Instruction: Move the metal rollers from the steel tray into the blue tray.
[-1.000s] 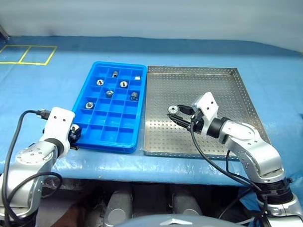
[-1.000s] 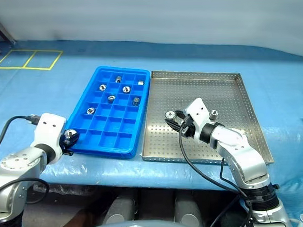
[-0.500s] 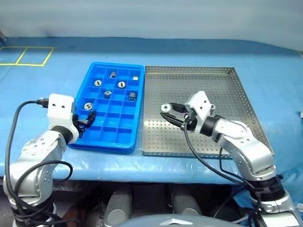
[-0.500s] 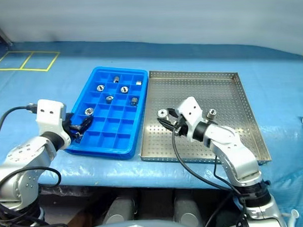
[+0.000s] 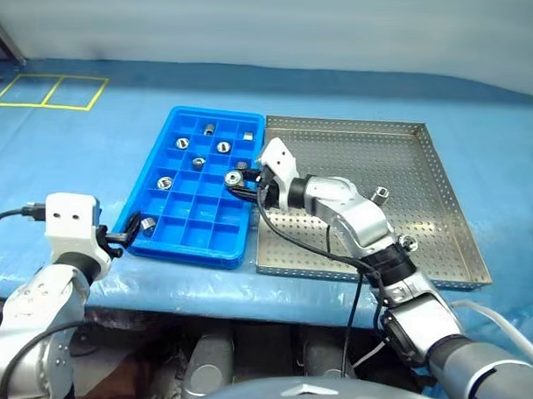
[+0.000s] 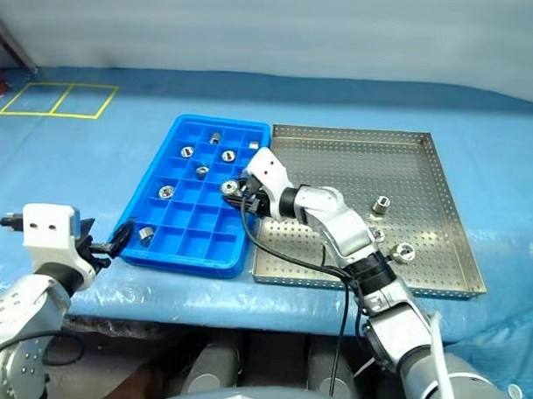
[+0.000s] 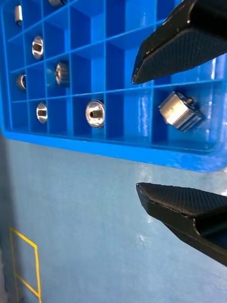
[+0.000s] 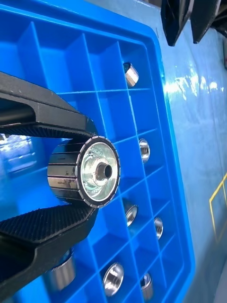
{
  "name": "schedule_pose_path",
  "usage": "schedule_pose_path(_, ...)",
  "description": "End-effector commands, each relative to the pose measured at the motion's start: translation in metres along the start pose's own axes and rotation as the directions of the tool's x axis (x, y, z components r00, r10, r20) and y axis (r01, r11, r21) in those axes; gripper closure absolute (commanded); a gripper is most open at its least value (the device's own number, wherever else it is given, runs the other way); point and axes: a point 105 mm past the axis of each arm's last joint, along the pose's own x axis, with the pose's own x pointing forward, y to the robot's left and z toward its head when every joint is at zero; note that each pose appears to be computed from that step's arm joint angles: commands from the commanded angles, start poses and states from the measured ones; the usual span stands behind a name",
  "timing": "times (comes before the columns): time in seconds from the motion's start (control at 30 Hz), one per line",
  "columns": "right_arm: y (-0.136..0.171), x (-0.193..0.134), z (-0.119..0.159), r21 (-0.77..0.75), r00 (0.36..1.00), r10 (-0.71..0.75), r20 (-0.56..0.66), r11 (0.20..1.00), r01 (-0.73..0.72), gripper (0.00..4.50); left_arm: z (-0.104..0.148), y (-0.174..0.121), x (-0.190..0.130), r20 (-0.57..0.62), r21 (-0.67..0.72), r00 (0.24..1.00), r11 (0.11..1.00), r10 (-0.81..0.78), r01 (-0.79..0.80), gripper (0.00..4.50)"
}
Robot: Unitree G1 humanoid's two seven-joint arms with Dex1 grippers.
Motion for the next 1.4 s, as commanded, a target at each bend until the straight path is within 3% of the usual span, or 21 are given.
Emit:
schedule_pose_path(0.03,0.013,0.017,0.017,-0.055,0.995,0.086,0.042,0.995,-0.083,2.83,0.008,-0.006,-0.011,0.057,0.018,0.998,1.0,-0.017,0.016,0.9)
schedule_pose_path(0.27,0.032,0.037,0.016,-0.064,0.982,0.185,0.039,0.981,-0.183,2.83,0.002,-0.012,-0.015,0.055,0.004,0.998,0.999,-0.033,0.033,0.9)
schedule_pose_path(0.73,0.013,0.062,0.016,-0.003,0.994,0.1,0.038,0.995,-0.1,2.83,-0.001,-0.018,-0.019,0.043,0.005,0.999,1.0,-0.031,0.031,0.9)
schedule_pose_path(0.87,0.007,0.062,0.02,-0.002,0.996,0.059,0.066,0.998,-0.059,1.53,0.001,-0.024,-0.017,0.049,0.014,0.997,0.998,-0.056,0.056,0.86)
schedule_pose_path(0.93,0.002,0.057,0.035,0.009,0.991,0.022,0.129,1.0,-0.024,0.92,0.002,-0.027,-0.015,0.051,0.014,0.996,0.997,-0.07,0.07,0.86)
schedule_pose_path(1.1,-0.011,0.036,0.057,0.002,0.972,-0.08,0.222,0.997,0.082,0.92,0.012,-0.041,-0.007,0.092,0.012,0.985,0.989,-0.148,0.147,0.86)
schedule_pose_path(1.23,-0.02,-0.006,0.065,-0.026,0.948,-0.168,0.27,0.983,0.181,0.92,0.03,-0.065,0.009,0.156,0.014,0.954,0.966,-0.256,0.257,0.86)
schedule_pose_path(1.4,-0.031,-0.052,0.063,-0.027,0.911,-0.311,0.272,0.944,0.33,0.92,0.013,-0.076,0.034,0.022,0.079,0.957,0.955,-0.289,0.286,0.86)
